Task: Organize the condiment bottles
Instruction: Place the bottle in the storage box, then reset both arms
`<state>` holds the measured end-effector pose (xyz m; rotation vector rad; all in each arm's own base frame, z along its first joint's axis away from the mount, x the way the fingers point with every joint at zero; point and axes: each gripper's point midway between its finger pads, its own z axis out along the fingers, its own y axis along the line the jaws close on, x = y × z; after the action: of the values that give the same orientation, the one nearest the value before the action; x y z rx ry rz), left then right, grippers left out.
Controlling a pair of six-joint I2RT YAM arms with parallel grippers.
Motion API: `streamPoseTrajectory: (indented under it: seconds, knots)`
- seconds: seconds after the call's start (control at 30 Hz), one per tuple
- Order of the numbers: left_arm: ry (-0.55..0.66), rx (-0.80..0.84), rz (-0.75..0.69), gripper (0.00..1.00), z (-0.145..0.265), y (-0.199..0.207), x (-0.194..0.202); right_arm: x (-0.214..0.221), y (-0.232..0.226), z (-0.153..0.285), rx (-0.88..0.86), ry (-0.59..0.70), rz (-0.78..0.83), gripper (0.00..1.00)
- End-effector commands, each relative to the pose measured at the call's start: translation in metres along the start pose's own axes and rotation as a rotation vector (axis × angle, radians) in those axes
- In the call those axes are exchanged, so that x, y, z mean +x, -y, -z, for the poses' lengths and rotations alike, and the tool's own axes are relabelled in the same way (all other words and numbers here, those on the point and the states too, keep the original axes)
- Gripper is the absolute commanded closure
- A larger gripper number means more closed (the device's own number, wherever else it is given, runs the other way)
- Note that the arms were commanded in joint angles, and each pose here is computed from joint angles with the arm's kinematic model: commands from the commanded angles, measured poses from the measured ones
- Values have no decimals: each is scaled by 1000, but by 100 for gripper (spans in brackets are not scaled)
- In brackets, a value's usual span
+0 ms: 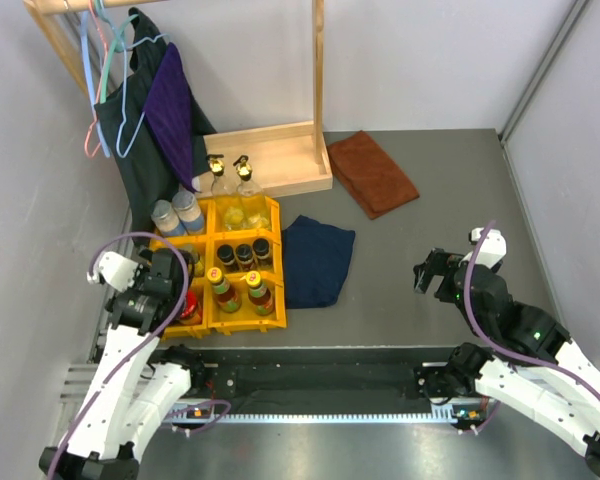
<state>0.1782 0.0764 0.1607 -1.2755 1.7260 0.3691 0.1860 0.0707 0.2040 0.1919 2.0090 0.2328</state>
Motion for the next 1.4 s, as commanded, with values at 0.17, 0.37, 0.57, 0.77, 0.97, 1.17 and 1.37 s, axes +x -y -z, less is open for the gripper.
streamPoseTrajectory:
  seconds: [0.17, 0.37, 0.57, 0.77, 0.97, 1.17, 1.37]
  knots:
    - [21, 194, -19, 1, 46, 31, -62, -7, -5, -2, -6, 14, -2, 1]
    - [-106, 476, -205, 1, 70, 90, -47, -9, -9, -3, -15, 10, 0, 1]
    - [-168, 709, -293, 1, 94, 134, -35, -10, -17, -6, -23, -10, 13, 1]
    - [-214, 994, -330, 1, 141, 192, -32, -10, -26, -9, -37, -33, 9, 1]
    - [-104, 1026, -508, 1, 197, 232, 9, -8, -31, -12, -36, -55, 9, 1]
    - [-122, 1061, -552, 1, 227, 253, 53, -4, -28, -13, -20, -72, 19, 1]
    - [-136, 1071, -599, 1, 237, 249, 87, 5, -23, -16, -2, -81, 19, 1]
